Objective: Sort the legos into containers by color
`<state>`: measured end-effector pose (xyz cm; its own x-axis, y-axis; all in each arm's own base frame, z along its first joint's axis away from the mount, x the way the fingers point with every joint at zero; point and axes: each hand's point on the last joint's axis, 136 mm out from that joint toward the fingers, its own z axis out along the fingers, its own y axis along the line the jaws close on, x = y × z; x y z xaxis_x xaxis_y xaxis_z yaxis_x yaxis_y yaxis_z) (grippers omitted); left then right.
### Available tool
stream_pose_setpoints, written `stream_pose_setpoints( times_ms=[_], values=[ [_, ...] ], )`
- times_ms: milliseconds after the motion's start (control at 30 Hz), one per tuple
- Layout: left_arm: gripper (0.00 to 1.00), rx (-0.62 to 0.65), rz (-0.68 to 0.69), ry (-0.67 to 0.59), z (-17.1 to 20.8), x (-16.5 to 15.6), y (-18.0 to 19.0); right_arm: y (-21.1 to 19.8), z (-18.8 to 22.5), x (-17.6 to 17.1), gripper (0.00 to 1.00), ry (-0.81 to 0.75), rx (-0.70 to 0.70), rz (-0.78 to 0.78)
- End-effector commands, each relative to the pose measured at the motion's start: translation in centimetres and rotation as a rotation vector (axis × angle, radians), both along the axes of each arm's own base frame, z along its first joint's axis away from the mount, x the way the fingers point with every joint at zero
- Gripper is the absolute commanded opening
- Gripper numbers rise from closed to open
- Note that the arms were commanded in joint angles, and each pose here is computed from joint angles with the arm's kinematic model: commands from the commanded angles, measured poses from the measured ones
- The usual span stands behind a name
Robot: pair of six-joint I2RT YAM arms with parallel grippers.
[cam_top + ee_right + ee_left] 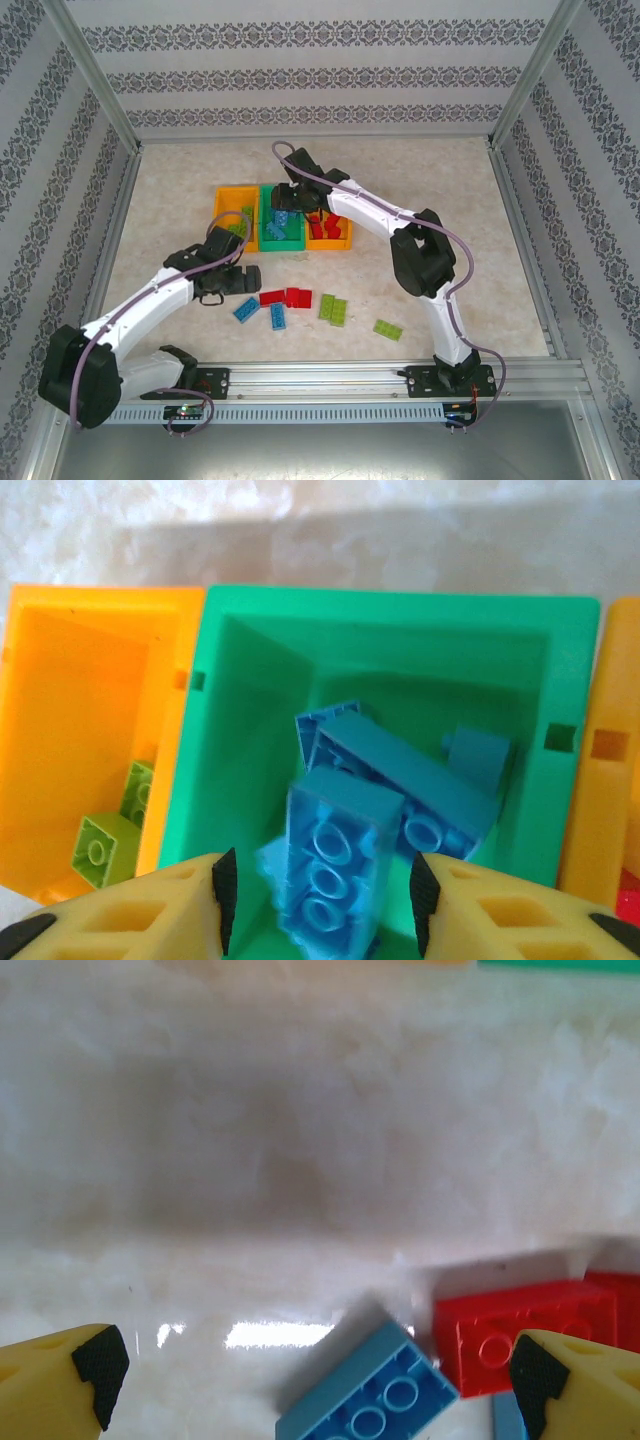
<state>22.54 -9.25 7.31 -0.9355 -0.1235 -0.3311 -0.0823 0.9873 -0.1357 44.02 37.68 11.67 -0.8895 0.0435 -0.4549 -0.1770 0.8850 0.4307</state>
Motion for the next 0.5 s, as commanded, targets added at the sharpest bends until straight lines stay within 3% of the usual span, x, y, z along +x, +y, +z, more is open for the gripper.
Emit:
stream_pose_setpoints(
  times_ms=[0, 233, 467],
  values=[
    [1.00, -0.003, -0.054, 0.013, -1.0, -1.6, -0.4, 0.1, 1.1, 0.2, 0.55, 0.018, 0.044, -0.006],
    [1.00, -0.015, -0.136, -0.010, -1.5, -2.4, -2.1, -0.4, 2.7, -0.1, 0.69, -0.012, 0.047, -0.001],
    [0.95, 0.000, -0.219, -0.011, -2.1, -2.9, -3.5, -2.0, 3.3, -0.1, 0.74, -0.011, 0.058, -0.032]
  ],
)
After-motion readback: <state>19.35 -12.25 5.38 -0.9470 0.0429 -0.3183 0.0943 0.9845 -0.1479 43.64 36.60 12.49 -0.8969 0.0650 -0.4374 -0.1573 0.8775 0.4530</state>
